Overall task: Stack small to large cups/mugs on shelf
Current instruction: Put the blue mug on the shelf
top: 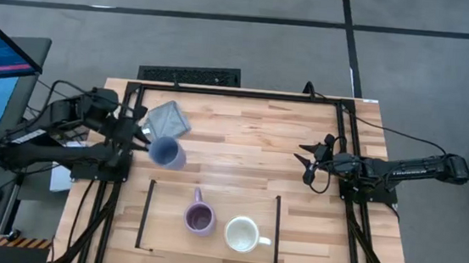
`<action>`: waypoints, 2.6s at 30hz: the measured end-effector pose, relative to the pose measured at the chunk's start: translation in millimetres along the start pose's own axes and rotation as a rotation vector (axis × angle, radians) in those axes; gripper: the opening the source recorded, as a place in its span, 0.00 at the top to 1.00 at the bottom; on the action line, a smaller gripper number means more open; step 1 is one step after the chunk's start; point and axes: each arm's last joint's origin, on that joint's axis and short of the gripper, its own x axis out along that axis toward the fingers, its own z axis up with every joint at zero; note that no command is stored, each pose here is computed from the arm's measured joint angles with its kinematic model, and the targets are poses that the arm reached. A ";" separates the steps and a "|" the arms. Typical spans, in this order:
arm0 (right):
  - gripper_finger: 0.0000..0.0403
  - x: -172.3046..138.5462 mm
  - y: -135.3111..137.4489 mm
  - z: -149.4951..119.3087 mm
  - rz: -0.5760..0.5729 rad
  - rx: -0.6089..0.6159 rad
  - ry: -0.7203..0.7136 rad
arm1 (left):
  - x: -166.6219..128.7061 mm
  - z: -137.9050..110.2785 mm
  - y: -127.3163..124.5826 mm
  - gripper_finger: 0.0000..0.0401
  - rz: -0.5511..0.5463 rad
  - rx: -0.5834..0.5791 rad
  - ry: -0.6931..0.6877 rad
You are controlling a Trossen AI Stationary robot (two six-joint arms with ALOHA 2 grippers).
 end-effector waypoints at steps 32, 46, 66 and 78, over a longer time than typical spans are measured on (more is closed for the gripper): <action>0.51 0.0 -0.1 -0.1 -0.003 -0.004 0.000 | 44.8 1.3 12.1 0.92 -0.539 0.158 -0.088; 0.51 0.0 -0.1 -0.1 -0.003 -0.027 0.000 | 81.6 7.3 9.3 0.92 -0.686 0.241 -0.076; 0.51 0.0 0.0 -0.1 0.000 -0.026 0.000 | 122.7 0.9 17.3 0.92 -0.759 0.235 -0.016; 0.51 0.0 0.0 -0.1 0.000 -0.026 0.000 | 126.9 2.6 1.7 0.92 -0.808 0.327 -0.005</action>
